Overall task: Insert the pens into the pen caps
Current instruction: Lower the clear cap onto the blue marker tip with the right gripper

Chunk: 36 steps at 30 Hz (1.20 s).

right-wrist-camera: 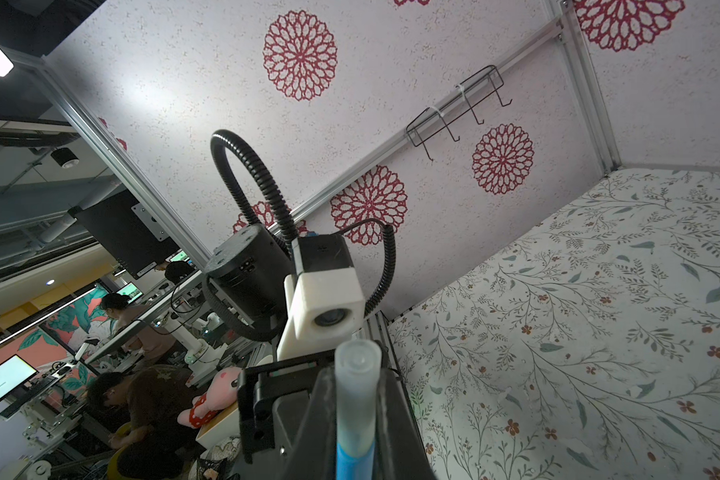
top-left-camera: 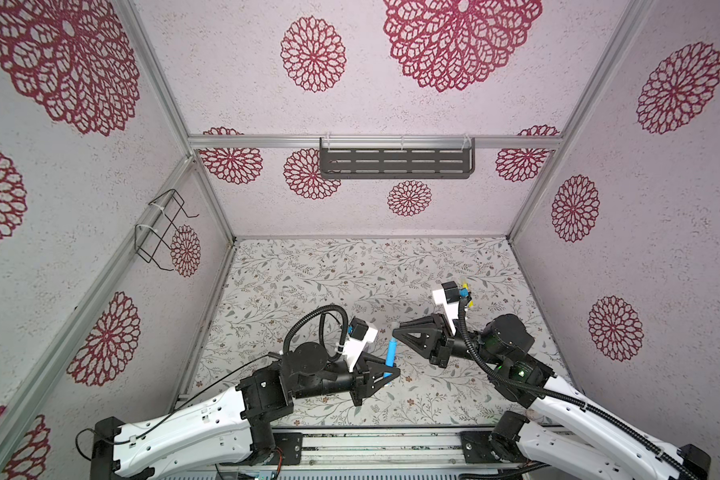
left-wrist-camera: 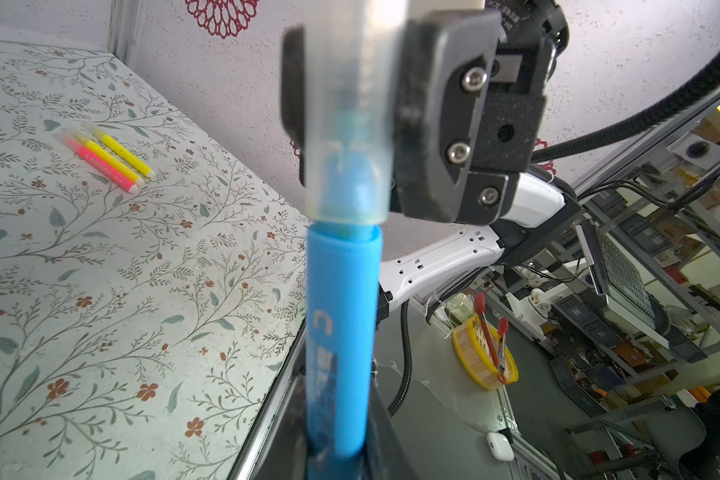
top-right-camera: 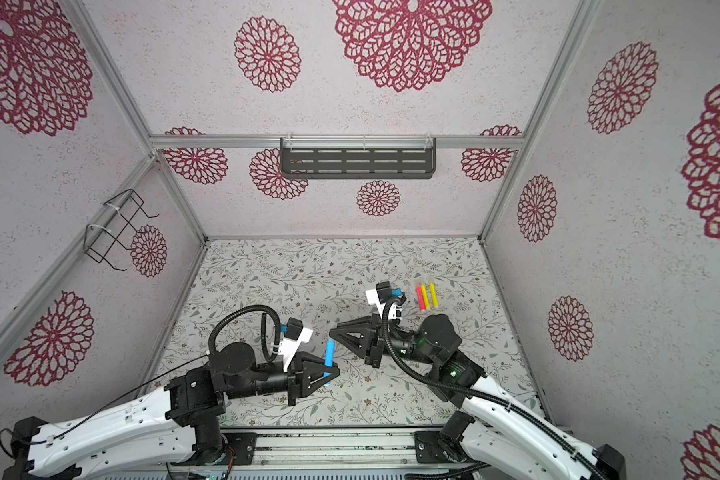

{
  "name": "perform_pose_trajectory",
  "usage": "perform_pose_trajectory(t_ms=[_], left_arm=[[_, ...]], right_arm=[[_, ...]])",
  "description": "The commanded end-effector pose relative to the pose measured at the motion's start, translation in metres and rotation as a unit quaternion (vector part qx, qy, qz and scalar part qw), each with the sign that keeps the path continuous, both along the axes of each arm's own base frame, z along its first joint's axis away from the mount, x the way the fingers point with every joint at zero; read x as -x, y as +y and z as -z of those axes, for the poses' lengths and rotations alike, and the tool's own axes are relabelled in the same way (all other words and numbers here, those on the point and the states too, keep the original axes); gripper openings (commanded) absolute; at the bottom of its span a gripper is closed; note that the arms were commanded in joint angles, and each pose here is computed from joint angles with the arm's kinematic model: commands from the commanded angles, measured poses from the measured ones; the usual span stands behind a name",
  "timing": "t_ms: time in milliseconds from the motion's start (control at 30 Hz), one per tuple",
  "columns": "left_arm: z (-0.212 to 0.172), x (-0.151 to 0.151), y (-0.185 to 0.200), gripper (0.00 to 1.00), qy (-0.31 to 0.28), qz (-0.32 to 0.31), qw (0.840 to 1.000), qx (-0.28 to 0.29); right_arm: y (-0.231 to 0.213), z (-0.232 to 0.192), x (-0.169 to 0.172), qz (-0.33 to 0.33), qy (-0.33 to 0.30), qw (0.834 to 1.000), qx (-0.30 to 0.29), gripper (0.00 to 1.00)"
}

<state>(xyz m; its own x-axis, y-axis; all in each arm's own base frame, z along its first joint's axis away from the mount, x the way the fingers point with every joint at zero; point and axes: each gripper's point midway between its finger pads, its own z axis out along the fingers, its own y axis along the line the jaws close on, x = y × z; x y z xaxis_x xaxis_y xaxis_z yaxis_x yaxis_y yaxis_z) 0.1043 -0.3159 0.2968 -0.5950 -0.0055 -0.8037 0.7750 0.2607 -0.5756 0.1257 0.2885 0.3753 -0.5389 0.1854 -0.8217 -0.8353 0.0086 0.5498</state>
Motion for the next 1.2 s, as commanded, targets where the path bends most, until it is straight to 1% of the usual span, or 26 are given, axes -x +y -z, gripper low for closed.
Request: perform_pose_trajectory(t_ms=[0,33,133,167,233,433,500,600,767,833,967,1067,1167], left_arm=[[-0.048,-0.012,0.008,0.0,-0.034,-0.028,0.996,0.079],[-0.045,-0.012,0.007,0.0,-0.033,-0.029,0.996,0.075],[-0.037,-0.015,0.005,0.0,-0.029,-0.031,0.997,0.063],[-0.035,-0.016,0.004,0.0,-0.028,-0.034,0.997,0.059],[-0.03,-0.018,0.004,0.0,-0.027,-0.039,0.998,0.048],[-0.021,-0.026,0.008,0.0,-0.029,-0.065,0.997,0.025],[-0.018,-0.029,0.009,0.0,-0.03,-0.073,0.997,0.012],[-0.012,-0.034,0.01,0.0,-0.03,-0.085,0.996,-0.012],[-0.004,-0.037,0.007,0.0,-0.029,-0.089,0.995,-0.03],[-0.003,-0.037,0.007,0.0,-0.029,-0.088,0.995,-0.034],[0.001,-0.038,0.006,0.0,-0.026,-0.091,0.995,-0.038],[0.004,-0.039,0.007,0.0,-0.025,-0.094,0.994,-0.043],[0.008,-0.04,0.009,0.0,-0.023,-0.1,0.994,-0.049]], right_arm=[[0.002,0.0,0.023,-0.054,-0.019,0.998,0.002,0.16],[0.001,-0.002,0.024,-0.055,-0.022,0.998,0.0,0.21],[-0.003,-0.012,0.027,-0.054,-0.033,0.998,-0.013,0.48],[-0.005,-0.017,0.029,-0.053,-0.039,0.998,-0.019,0.54],[-0.009,-0.023,0.032,-0.05,-0.046,0.997,-0.025,0.59],[-0.02,-0.026,0.029,-0.013,-0.049,0.999,-0.017,0.6],[-0.023,-0.027,0.02,0.018,-0.047,0.999,-0.006,0.6],[-0.027,-0.031,0.002,0.074,-0.044,0.996,0.03,0.6],[-0.031,-0.048,-0.032,0.16,-0.036,0.983,0.08,0.6],[-0.024,-0.054,-0.039,0.164,-0.035,0.981,0.101,0.6],[-0.004,-0.058,-0.049,0.144,-0.027,0.981,0.126,0.61],[0.009,-0.052,-0.059,0.14,-0.013,0.98,0.142,0.61],[0.018,-0.045,-0.064,0.133,-0.002,0.98,0.146,0.61]])
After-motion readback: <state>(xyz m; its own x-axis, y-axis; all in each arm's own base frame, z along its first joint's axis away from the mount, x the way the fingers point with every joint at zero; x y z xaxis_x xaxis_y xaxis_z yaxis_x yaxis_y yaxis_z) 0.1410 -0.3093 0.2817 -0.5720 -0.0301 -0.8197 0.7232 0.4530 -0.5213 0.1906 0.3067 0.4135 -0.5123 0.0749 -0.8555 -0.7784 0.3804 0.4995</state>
